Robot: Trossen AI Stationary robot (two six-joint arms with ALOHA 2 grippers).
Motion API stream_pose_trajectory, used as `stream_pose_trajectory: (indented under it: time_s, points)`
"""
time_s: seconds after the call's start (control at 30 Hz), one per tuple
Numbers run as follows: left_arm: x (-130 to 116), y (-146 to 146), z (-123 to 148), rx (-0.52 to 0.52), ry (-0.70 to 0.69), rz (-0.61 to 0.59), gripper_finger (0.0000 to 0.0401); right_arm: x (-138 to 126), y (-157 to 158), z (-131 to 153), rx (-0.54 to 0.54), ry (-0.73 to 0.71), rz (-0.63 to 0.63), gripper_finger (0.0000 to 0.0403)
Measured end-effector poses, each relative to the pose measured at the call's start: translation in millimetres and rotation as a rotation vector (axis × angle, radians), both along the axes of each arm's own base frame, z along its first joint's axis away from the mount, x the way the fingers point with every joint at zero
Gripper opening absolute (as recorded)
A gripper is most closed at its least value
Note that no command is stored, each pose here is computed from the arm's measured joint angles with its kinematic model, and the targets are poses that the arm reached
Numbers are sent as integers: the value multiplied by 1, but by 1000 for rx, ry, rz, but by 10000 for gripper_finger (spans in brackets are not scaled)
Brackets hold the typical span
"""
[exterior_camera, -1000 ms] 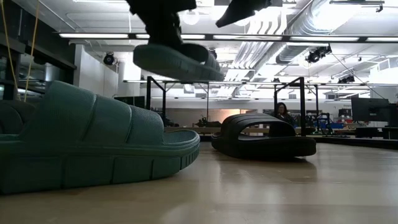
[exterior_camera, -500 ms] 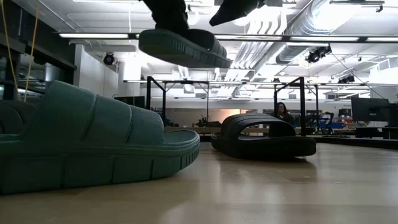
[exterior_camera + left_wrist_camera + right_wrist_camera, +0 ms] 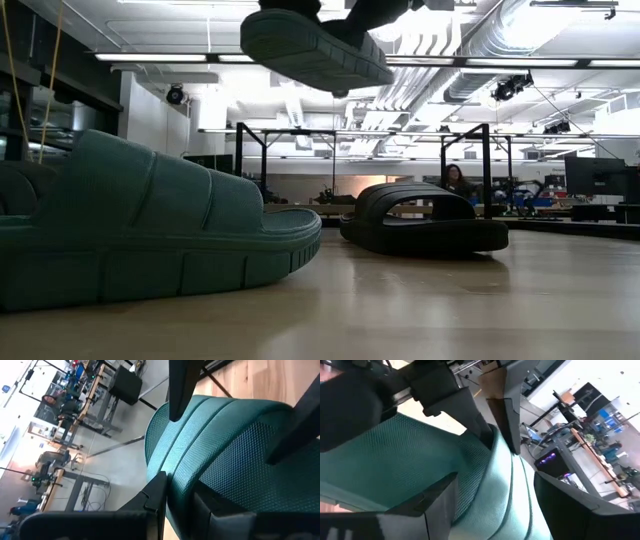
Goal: Pick and place slides into the shelf
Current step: Put the top green slide on the shelf
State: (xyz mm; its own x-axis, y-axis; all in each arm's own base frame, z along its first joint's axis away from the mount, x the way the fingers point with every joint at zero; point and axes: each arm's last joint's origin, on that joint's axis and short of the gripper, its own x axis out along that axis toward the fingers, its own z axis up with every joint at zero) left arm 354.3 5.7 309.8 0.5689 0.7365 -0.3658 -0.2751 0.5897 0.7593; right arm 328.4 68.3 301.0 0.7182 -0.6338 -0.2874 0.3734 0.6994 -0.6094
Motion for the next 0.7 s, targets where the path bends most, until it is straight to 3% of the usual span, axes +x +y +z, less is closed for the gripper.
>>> stream_pose_trajectory:
  time_s: [0.5, 0.7]
  points:
    - [1, 0, 1, -10, -10, -14, 42, 1, -2, -5, -101, 21, -133, 248]
    - [1, 0, 1, -11, -13, -14, 42, 1, -2, -6, -100, 19, -140, 208]
